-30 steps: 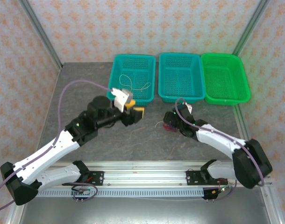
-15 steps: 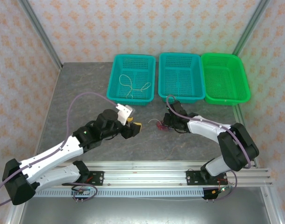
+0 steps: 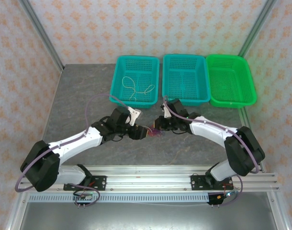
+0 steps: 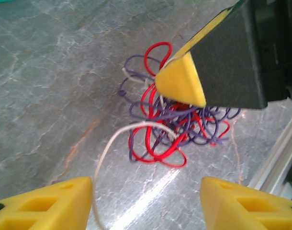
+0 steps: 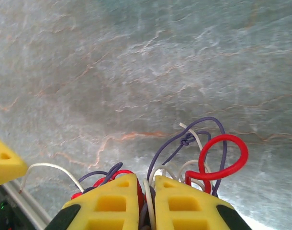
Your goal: Untangle the cables
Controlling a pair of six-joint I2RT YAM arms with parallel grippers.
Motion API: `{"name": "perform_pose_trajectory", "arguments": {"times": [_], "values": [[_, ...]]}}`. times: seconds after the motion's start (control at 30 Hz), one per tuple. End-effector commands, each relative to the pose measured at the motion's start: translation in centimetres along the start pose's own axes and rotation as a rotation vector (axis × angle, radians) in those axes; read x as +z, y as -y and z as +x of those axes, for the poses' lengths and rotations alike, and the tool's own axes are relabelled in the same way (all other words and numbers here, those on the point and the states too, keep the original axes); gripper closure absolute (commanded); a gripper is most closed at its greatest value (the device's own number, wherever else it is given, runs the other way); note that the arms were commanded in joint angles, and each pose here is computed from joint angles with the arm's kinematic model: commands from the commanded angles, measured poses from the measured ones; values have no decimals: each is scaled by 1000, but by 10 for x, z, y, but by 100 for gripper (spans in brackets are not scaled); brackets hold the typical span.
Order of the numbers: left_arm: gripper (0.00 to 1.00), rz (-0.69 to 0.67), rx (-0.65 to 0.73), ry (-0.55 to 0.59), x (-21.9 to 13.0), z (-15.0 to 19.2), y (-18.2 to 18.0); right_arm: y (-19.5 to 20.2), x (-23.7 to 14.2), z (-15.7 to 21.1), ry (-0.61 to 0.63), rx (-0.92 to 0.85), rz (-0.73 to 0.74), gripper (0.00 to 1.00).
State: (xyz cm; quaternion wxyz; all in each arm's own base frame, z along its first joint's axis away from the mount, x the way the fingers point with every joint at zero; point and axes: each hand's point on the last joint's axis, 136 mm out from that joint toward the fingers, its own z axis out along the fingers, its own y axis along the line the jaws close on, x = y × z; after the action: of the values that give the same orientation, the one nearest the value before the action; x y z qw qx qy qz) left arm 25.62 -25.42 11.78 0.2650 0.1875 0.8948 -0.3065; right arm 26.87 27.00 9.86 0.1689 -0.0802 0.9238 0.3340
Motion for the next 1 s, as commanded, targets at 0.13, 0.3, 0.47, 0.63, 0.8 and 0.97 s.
{"name": "perform_pose_trajectory", "arguments": {"times": [0.13,0.3,0.47,0.63,0.8,0.97], "values": [[84,-157,-44,-10,14,7,-41,-24,-6,-4,-3,-80,-37,96],[100,-146,-66,30,13,6,-41,-11,-3,-4,6,-71,31,94],[100,-246,-81,117,-12,-2,-54,62,-9,-13,125,9,397,85],[100,-385,-112,177,-47,-1,-75,142,-36,-6,209,220,725,89],[100,-464,-163,246,-78,4,-92,187,-55,10,251,417,826,81],[100,-501,-210,268,-90,13,-104,193,-66,12,305,485,818,67]]}}
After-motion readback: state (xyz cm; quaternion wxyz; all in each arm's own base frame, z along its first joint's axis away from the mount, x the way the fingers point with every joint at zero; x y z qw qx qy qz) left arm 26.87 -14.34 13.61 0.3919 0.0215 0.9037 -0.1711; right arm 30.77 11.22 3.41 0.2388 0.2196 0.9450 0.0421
